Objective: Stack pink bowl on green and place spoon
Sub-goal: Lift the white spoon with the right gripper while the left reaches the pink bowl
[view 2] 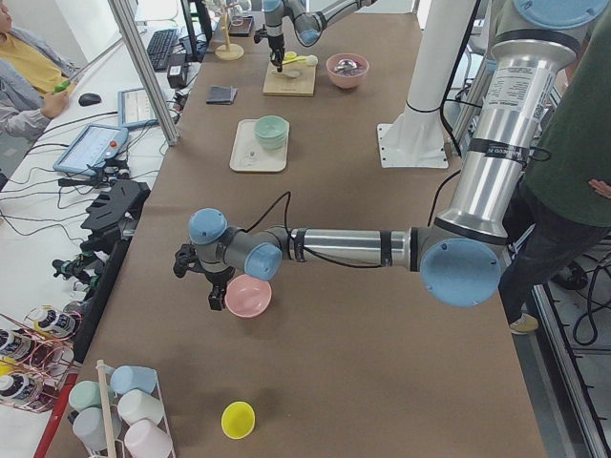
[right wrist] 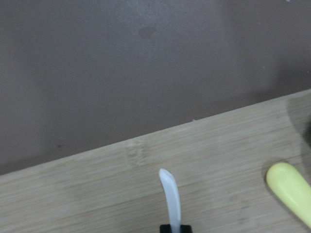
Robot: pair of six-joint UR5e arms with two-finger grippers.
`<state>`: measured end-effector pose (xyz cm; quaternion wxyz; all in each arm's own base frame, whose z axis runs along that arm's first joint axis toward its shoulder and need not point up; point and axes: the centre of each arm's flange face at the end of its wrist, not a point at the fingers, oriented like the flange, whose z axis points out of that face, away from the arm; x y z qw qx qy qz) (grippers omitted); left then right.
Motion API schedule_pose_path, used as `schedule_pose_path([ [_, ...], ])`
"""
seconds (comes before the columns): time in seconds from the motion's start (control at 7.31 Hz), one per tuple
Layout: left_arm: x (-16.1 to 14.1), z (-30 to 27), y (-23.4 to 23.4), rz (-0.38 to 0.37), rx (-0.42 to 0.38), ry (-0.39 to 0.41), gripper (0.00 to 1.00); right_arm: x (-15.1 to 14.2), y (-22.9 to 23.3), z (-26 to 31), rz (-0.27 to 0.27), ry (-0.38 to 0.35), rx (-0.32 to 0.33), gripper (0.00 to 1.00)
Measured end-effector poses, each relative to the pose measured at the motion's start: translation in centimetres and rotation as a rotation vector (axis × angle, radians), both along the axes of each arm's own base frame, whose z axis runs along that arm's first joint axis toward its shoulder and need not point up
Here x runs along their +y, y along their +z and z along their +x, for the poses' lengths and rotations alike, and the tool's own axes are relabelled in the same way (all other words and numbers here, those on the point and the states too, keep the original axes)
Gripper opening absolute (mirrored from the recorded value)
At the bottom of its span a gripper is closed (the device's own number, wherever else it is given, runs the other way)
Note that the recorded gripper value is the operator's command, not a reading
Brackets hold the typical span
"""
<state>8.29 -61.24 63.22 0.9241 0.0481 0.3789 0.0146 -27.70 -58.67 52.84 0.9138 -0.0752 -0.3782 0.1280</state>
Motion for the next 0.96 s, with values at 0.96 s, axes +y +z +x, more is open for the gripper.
schedule_pose_path([
  [0.96, -2.3, 3.1, 2.8, -0.073, -0.046, 0.014, 0.9, -3.3, -4.4, 3.6, -0.029, 0.03, -0.091, 0.0],
])
